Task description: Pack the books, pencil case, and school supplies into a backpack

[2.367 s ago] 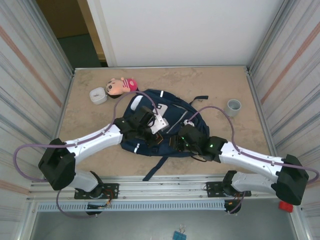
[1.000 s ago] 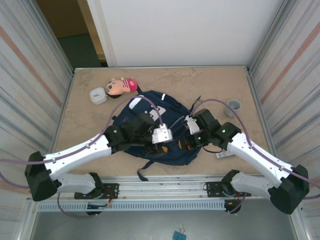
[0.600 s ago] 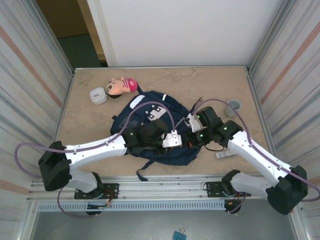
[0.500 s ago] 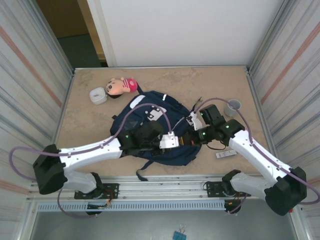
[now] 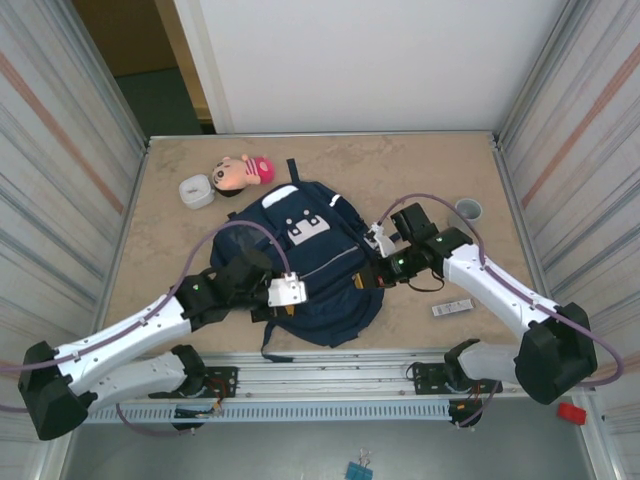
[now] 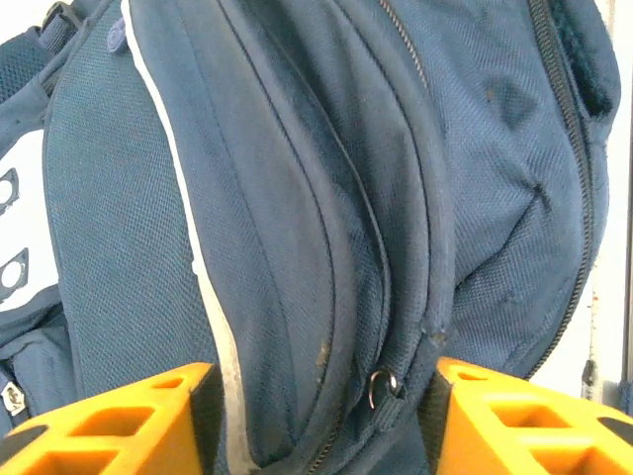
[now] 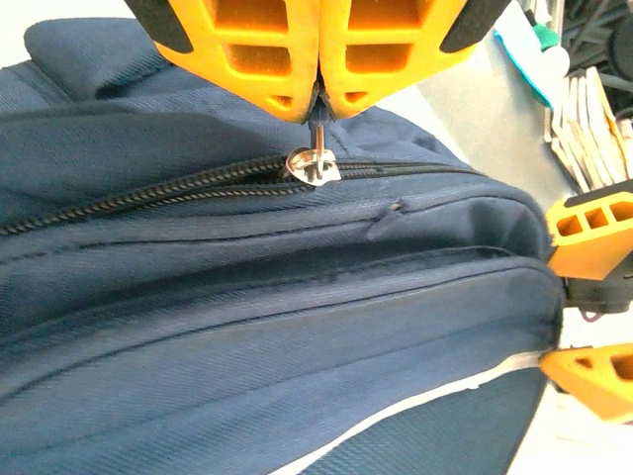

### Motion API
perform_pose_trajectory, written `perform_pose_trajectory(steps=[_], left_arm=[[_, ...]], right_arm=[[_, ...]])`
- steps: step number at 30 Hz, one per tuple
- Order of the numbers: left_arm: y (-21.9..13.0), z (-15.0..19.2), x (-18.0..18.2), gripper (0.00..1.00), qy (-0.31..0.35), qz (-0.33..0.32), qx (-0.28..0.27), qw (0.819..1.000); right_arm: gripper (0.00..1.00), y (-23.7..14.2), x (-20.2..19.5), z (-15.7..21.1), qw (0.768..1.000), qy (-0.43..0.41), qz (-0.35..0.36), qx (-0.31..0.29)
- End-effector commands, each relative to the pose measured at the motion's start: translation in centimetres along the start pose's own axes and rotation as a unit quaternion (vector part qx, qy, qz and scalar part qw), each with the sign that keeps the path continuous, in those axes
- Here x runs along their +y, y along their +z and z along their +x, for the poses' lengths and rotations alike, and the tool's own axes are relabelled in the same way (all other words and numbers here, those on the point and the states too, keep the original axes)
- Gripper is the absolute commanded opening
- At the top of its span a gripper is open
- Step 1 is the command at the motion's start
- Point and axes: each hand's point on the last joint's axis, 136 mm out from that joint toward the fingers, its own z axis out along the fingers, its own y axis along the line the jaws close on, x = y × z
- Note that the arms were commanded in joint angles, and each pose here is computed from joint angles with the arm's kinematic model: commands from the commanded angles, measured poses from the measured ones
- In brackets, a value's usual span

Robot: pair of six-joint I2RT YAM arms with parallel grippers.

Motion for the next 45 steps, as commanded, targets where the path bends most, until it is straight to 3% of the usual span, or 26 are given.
perform_pose_trajectory(steps=[1, 4, 7, 13, 17, 20, 24, 28, 37, 45], left_arm=[[-1.7, -4.8, 2.0, 0.64, -0.073, -0.023, -0.055, 0.996], [-0.9, -8.7, 2.6, 0.66, -0.093, -0.028, -0.084, 0.992], [1.3, -10.7, 2.1, 0.66, -0.083, -0.017, -0.077, 0.993], [6.4, -10.1, 0.6, 0.62, -0.089, 0.022, -0.011, 0.996], [7.5, -8.0, 0.1, 0.33, -0.072, 0.023, 0.025, 0.997], [6.6, -7.3, -1.0, 0.14, -0.029, 0.045, 0.016, 0.998], [4.5, -6.7, -2.2, 0.02, 0.033, 0.058, -0.036, 0.997], [1.8, -6.5, -2.3, 0.02, 0.05, 0.062, -0.086, 0.993], [-1.1, -6.2, -5.1, 0.01, 0.133, 0.109, -0.134, 0.976], [-1.8, -5.7, -6.0, 0.0, 0.166, 0.13, -0.132, 0.969]], right_arm=[[0.0, -0.9, 2.6, -1.4, 0.999, -0.036, -0.022, -0.026], [0.0, -1.0, 3.0, -1.2, 0.999, -0.038, -0.023, -0.027], [0.0, -1.3, 3.3, -1.1, 0.998, -0.039, -0.026, -0.03], [0.0, -1.7, 3.5, -0.9, 0.998, -0.041, -0.029, -0.033], [0.0, -2.1, 2.0, -1.0, 0.999, -0.021, -0.006, -0.044], [0.0, -2.7, -1.5, -1.1, 0.996, 0.018, 0.073, -0.054], [0.0, -3.0, -4.7, -1.6, 0.987, 0.036, 0.141, -0.061], [0.0, -3.2, -6.8, -3.3, 0.979, 0.057, 0.172, -0.092], [0.0, -2.4, -8.7, -10.6, 0.97, 0.053, 0.172, -0.166], [0.0, -1.9, -11.5, -16.1, 0.958, 0.06, 0.192, -0.202]])
